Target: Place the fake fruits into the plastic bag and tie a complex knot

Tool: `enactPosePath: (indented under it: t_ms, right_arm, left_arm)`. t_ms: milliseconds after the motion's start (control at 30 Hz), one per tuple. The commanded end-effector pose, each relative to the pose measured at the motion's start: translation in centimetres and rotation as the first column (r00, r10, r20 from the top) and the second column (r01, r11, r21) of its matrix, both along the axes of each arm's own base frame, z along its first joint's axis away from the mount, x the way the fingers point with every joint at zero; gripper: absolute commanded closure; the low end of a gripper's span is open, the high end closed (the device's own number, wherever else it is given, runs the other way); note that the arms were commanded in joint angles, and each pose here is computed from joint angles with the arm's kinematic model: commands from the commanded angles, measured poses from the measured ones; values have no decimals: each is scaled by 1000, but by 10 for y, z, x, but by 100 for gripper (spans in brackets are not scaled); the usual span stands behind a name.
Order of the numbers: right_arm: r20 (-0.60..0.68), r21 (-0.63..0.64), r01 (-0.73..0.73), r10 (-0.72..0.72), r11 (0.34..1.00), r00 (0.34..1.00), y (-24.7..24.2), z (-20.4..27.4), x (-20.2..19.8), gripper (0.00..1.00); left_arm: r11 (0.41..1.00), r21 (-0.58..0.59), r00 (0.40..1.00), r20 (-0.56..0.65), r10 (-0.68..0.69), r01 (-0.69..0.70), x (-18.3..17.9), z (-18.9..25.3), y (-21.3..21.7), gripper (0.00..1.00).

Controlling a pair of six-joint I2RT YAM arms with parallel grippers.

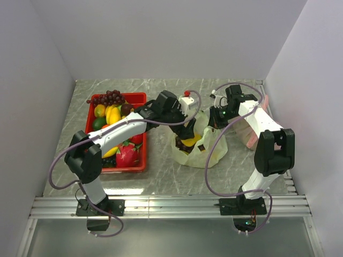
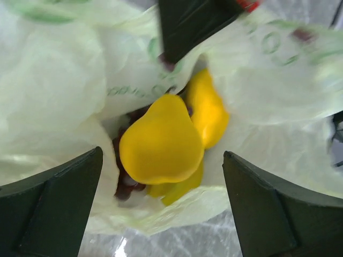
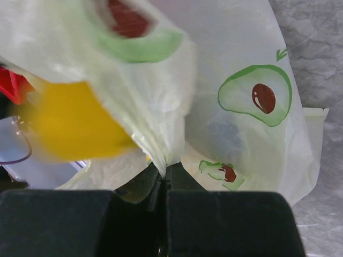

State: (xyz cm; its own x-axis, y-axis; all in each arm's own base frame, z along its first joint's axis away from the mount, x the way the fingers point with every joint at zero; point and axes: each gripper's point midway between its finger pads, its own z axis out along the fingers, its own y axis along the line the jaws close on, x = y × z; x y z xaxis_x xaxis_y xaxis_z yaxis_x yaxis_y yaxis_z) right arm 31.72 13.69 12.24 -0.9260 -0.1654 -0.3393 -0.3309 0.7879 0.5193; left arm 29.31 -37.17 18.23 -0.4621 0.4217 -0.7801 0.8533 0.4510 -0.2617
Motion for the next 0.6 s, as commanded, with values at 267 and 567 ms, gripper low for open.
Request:
enactPosePath:
  t_ms: [267,567]
  right_arm:
    - [95,39,-2,-2,999,995,9,20,27,100]
    - [129,53,-5,-2,999,992,15,27,47,100]
  left_arm:
    - [981,-187,989,144,-19,46,-27,104,6,1]
    - [971,-218,989,82,122,-101,-19,119,66,1]
